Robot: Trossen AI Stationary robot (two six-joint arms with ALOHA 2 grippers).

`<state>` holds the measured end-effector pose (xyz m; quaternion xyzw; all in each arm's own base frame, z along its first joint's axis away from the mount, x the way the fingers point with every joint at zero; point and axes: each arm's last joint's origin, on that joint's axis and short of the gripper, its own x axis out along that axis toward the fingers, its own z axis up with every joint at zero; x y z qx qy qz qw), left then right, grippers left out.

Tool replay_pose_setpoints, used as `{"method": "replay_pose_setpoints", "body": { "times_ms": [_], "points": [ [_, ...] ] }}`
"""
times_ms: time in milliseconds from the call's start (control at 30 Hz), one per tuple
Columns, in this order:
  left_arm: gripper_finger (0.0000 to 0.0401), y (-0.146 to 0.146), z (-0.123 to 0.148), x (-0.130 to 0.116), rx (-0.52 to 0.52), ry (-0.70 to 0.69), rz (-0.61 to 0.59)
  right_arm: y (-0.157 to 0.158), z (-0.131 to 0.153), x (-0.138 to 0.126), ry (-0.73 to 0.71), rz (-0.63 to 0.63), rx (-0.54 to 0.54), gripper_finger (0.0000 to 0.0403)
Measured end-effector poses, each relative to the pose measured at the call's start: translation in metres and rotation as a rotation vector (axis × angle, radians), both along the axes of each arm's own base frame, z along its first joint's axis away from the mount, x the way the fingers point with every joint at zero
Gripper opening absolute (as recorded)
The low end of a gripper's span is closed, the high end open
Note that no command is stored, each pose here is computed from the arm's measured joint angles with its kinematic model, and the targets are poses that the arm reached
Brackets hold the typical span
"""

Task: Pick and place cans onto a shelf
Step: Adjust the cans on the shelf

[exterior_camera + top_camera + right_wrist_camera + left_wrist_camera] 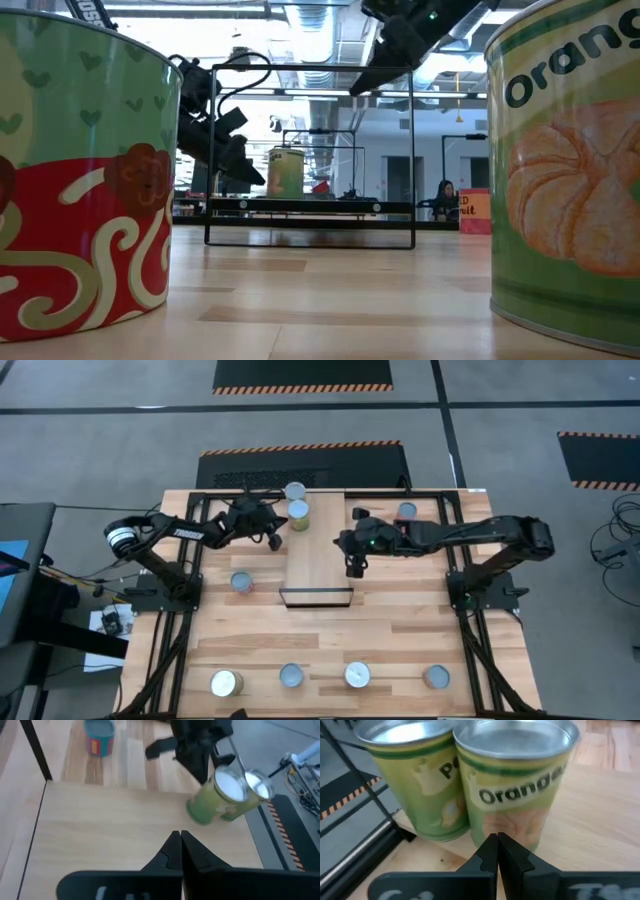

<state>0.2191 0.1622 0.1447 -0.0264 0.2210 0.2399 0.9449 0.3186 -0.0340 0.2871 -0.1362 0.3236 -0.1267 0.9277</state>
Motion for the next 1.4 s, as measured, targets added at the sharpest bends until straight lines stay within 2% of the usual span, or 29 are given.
{"method": "replay_pose_setpoints", "body": {
  "times_ms": [133,300,533,933,1400],
  "points": [
    [0.0,0.0,0.002,-0.003,0.009,0.009,0.019,0.001,-0.001,0.0,0.005,0.0,0.0,0.0007],
    [0.0,0.01,0.016,-0.016,0.055,-0.005,0.156,0.001,-0.001,0.0,0.009,0.001,-0.001,0.0007],
    [0.0,0.034,0.018,-0.023,0.018,-0.028,0.26,-0.004,0.0,0.0,-0.003,-0.011,-0.003,0.0007],
    [0.0,0.059,0.011,0.002,-0.016,-0.016,0.216,-0.003,0.003,0.002,-0.037,0.004,-0.026,0.0008],
    [0.0,0.06,0.012,0.006,-0.017,-0.044,0.148,-0.003,0.003,0.002,-0.036,0.009,-0.027,0.0008]
  ]
}}
